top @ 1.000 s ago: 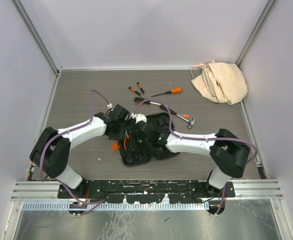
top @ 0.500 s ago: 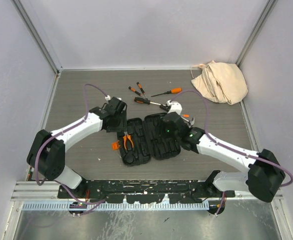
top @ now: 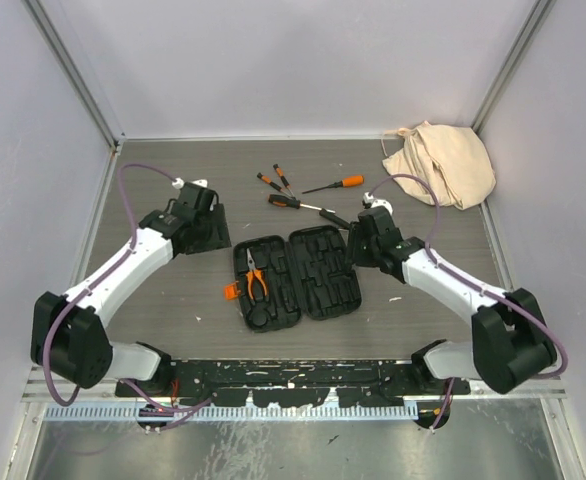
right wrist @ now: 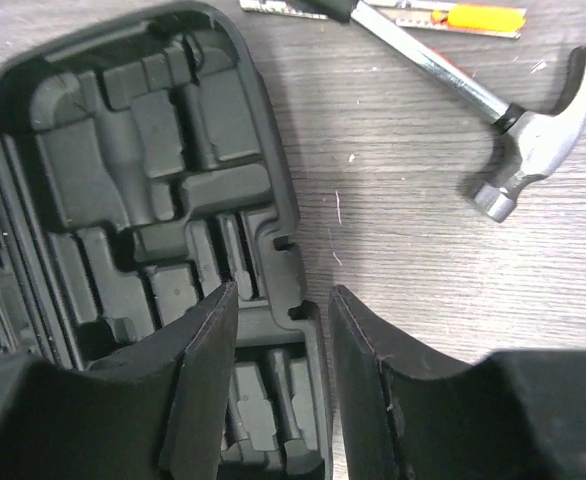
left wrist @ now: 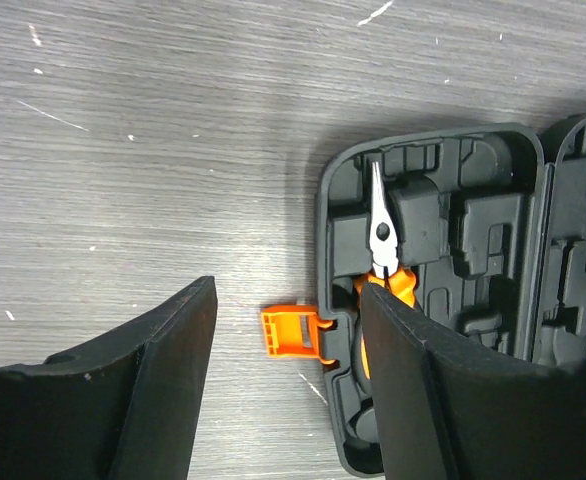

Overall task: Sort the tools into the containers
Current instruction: Adjust the pliers in the storage box.

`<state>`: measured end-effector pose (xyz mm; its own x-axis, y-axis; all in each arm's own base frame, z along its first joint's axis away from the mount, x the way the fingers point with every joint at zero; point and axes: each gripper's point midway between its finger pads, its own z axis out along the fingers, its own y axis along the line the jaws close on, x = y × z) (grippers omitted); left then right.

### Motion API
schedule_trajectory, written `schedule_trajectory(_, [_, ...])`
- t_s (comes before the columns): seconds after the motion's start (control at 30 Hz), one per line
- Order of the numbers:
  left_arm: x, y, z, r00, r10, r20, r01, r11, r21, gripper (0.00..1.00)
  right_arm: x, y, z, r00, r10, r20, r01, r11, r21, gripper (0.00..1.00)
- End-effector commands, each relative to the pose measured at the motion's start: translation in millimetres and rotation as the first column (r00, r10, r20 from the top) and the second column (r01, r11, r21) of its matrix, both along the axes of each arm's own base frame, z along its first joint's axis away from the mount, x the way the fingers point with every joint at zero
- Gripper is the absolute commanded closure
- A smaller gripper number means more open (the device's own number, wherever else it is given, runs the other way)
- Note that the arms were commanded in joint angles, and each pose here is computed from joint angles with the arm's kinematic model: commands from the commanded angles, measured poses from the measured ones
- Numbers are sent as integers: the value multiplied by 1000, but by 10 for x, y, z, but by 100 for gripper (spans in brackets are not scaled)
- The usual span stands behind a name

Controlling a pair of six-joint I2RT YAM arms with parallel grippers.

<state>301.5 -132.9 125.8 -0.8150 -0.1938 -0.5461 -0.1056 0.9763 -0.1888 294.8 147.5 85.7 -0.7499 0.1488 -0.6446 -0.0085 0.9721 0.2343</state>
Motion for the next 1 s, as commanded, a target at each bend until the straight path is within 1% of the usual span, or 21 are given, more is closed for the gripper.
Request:
schedule_trajectory(0.0, [-39,85,146,999,-8,35,8,1000,-11,39,106,137,-37,996,84,-16,-83,993,85,53])
schedule_trajectory(0.23, [-49,89,53,1000,-5,13,5,1000,-19,40,49,201,-240,992,97,-78,-88,989,117,54])
schedule_trajectory(0.4, [-31,65,-11,1000,10,14,-9,999,-54,39,-74,240,-348,988,101,-118,-82,984,159,54])
schedule_trajectory(0.57, [-17,61,-33,1000,7,6,-6,999,-52,39,-193,315,-371,982,129,-138,-97,972,214,54])
schedule_trajectory(0.67, [-1,54,-35,1000,4,3,-4,999,-52,39,-245,402,-302,979,165,-118,-130,958,257,54])
schedule_trajectory(0.87, [19,21,-38,1000,-3,-3,3,998,-61,39,-253,581,-58,971,238,-35,-212,915,343,54])
schedule_trajectory(0.97, [31,16,-10,1000,-3,3,3,998,-63,39,-240,591,-33,968,248,-25,-226,915,333,53])
